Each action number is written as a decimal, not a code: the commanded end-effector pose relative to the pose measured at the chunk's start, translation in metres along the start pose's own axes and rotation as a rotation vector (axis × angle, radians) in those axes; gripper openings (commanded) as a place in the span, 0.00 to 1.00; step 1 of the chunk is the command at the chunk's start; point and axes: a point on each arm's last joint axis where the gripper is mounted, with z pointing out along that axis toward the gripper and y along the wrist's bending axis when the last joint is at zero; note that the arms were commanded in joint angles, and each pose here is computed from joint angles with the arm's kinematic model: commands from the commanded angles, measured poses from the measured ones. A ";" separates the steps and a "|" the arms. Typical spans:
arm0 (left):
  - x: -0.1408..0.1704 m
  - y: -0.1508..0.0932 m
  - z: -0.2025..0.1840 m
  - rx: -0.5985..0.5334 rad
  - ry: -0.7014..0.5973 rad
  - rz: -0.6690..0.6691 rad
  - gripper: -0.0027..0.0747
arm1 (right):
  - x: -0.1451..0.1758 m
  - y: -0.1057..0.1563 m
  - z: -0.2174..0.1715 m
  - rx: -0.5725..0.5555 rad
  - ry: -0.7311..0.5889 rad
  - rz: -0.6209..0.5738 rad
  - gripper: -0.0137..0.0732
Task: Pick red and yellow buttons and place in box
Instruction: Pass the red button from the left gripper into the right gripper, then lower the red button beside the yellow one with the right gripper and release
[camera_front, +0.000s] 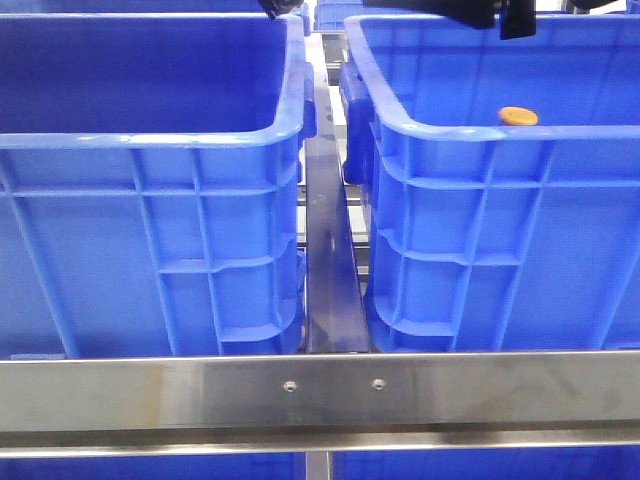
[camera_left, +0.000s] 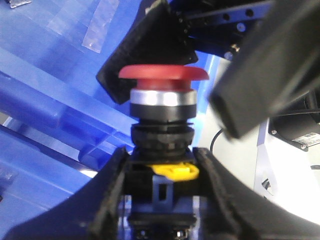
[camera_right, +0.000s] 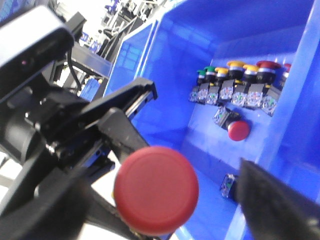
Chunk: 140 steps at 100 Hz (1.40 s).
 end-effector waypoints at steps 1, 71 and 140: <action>-0.014 -0.017 -0.015 0.019 -0.092 0.020 0.01 | -0.011 0.021 -0.004 -0.087 -0.056 -0.013 0.66; -0.010 -0.018 -0.014 0.038 -0.050 0.033 0.90 | -0.029 0.004 -0.028 -0.028 -0.148 -0.021 0.34; -0.007 -0.016 -0.014 0.018 -0.014 0.047 0.90 | -0.112 -0.046 -0.129 0.791 -0.390 -0.587 0.34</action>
